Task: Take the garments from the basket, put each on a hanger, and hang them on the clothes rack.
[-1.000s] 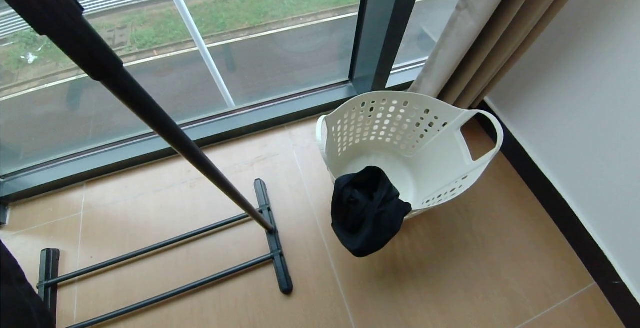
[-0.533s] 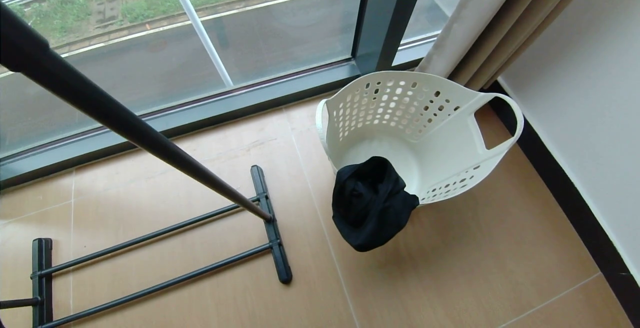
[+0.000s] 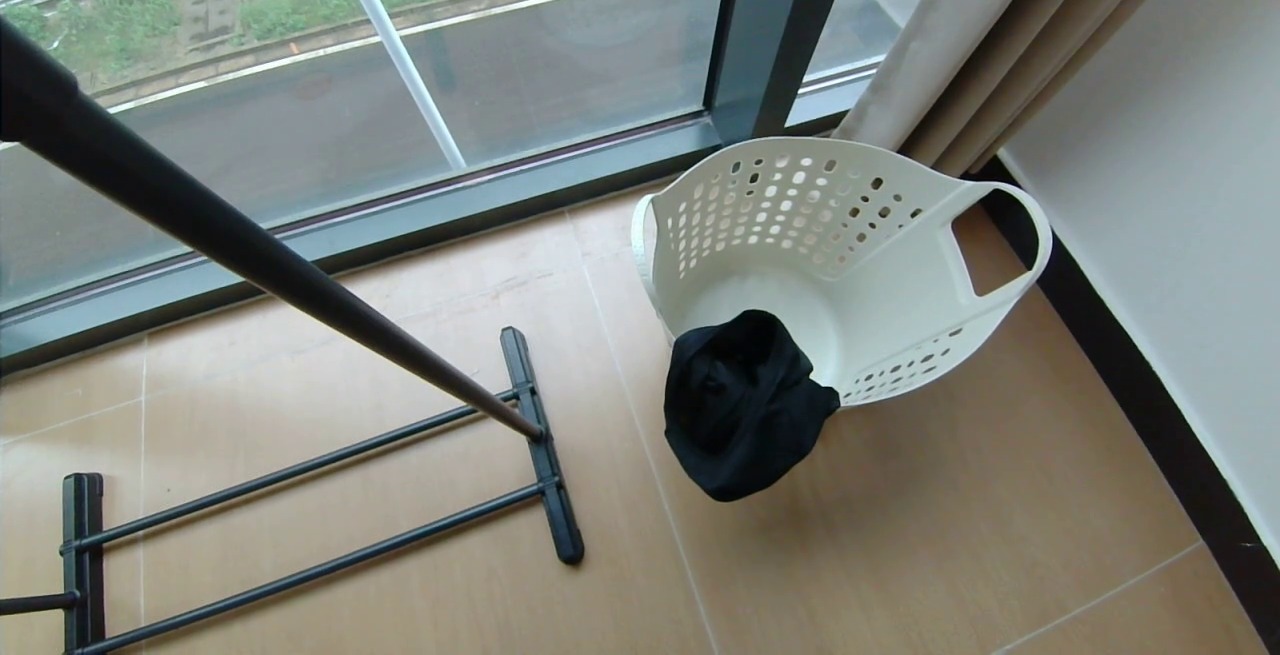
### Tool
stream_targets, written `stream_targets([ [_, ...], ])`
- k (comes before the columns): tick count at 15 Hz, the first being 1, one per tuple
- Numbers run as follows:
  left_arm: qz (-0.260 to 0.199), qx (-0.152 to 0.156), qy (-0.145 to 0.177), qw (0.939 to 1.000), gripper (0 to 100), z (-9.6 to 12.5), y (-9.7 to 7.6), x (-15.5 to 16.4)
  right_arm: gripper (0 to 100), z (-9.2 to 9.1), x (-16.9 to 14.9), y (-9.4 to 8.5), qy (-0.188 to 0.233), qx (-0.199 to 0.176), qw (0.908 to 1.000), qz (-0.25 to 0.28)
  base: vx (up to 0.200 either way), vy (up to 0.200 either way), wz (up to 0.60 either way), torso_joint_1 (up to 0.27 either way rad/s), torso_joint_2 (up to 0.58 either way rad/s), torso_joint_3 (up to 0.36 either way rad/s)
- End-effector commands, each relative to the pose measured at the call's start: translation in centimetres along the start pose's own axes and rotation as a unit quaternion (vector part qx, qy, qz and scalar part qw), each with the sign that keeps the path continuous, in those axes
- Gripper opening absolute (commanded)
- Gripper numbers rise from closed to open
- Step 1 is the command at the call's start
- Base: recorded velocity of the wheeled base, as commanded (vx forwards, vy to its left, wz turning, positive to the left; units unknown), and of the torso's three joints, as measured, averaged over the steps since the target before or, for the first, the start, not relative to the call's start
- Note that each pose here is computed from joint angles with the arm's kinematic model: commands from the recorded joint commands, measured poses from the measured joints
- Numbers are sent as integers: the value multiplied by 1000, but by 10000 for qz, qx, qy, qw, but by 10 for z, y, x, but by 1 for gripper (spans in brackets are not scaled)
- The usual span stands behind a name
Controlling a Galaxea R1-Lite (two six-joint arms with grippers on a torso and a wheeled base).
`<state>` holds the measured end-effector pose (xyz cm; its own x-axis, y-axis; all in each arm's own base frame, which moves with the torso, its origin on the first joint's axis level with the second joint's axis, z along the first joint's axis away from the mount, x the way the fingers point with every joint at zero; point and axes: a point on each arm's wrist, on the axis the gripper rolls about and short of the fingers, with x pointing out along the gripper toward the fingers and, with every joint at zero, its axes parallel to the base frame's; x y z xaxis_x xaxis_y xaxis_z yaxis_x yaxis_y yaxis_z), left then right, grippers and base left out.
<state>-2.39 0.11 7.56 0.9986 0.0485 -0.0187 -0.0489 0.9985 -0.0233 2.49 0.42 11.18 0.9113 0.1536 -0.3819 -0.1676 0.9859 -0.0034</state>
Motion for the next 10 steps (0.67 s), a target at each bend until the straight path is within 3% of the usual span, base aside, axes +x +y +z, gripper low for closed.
stream_targets([
  [1, 3, -1, 6, 10000, 100, 0, 0, 0, 100, 78, 78, 21, 913, -459, 9914, 815, 0, 0, 0, 0, 0, 0],
  [2, 3, -1, 14, 10000, 100, 0, 0, 0, 100, 99, 104, 36, 957, -707, 9875, 1032, 0, 0, 0, 0, 0, 0],
  [4, 3, -1, 14, 10000, 100, 0, 0, 0, 100, 123, 140, 57, 975, -1348, 9786, 1211, 0, 0, 0, 0, 0, 0],
  [5, 3, -1, 14, 10000, 100, 0, 0, 0, 100, 123, 140, 57, 975, -1348, 9786, 1211, 0, 0, 0, 0, 0, 0],
  [6, 11, -1, 13, 10000, 100, 0, 0, 0, 100, 137, 174, 80, 988, -1788, 9700, 1318, 0, 0, 0, 0, 0, 0],
  [7, 11, -2, -2, 10000, 100, 0, 0, 0, 100, 144, 199, 94, 1034, -1891, 9679, 1296, 0, 0, 0, 0, 0, 0],
  [10, 3, -2, -2, 10000, 100, 0, 0, 0, 100, 155, 242, 110, 983, -2422, 9607, 937, 0, 0, 0, 0, 0, 0],
])
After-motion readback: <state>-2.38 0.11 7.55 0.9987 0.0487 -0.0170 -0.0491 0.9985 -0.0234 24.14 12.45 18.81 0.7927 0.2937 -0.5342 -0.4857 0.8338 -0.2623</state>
